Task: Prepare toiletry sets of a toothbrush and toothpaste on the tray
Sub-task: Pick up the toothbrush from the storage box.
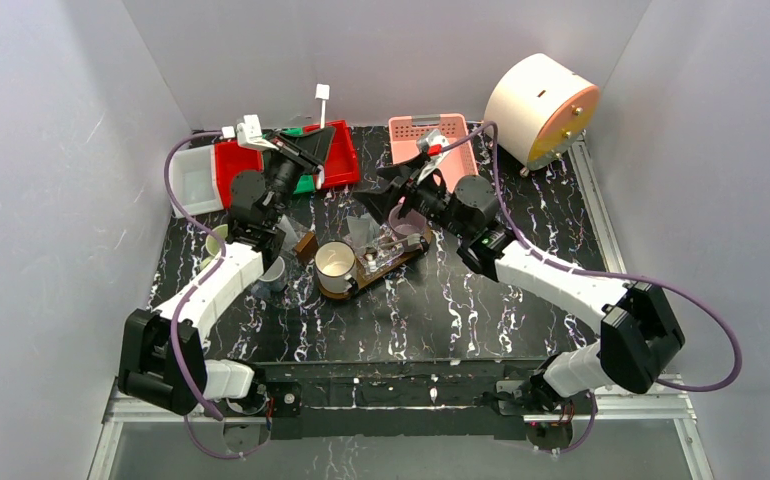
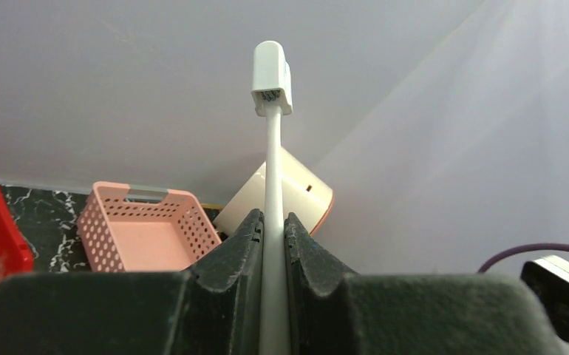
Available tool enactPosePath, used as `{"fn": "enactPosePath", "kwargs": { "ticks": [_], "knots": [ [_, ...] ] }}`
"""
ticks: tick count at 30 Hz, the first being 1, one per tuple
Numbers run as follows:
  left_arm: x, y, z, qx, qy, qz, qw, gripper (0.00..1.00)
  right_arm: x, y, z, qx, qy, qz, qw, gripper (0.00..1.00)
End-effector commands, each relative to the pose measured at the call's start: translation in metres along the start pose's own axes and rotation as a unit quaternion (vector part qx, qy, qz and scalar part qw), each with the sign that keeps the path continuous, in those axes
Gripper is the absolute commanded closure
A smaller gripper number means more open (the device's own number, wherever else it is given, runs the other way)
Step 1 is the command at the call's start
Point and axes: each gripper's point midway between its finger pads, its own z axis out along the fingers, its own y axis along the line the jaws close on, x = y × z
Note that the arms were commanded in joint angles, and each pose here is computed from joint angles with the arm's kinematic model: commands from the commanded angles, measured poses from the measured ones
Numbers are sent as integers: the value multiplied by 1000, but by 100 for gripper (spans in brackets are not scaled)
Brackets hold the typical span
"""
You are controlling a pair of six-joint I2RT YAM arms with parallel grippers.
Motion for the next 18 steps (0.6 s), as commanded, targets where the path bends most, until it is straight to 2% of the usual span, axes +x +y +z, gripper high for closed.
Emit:
{"fn": "enactPosePath", "kwargs": {
  "ticks": [1,5,11,18],
  "knots": [
    [-23,-40,-11,69,-32,-17,997,100,-48,31,11,-72,-66,11,995,13],
    [-20,-56,-15,103,-25,-49,993,100,-53,44,15,-107,-68,21,992,14],
    [-15,-73,-17,139,-12,-57,989,100,-52,59,23,-153,-53,40,986,19],
    [-16,-96,-25,177,-11,-63,982,100,-53,66,30,-177,-50,51,982,28]
  ]
}}
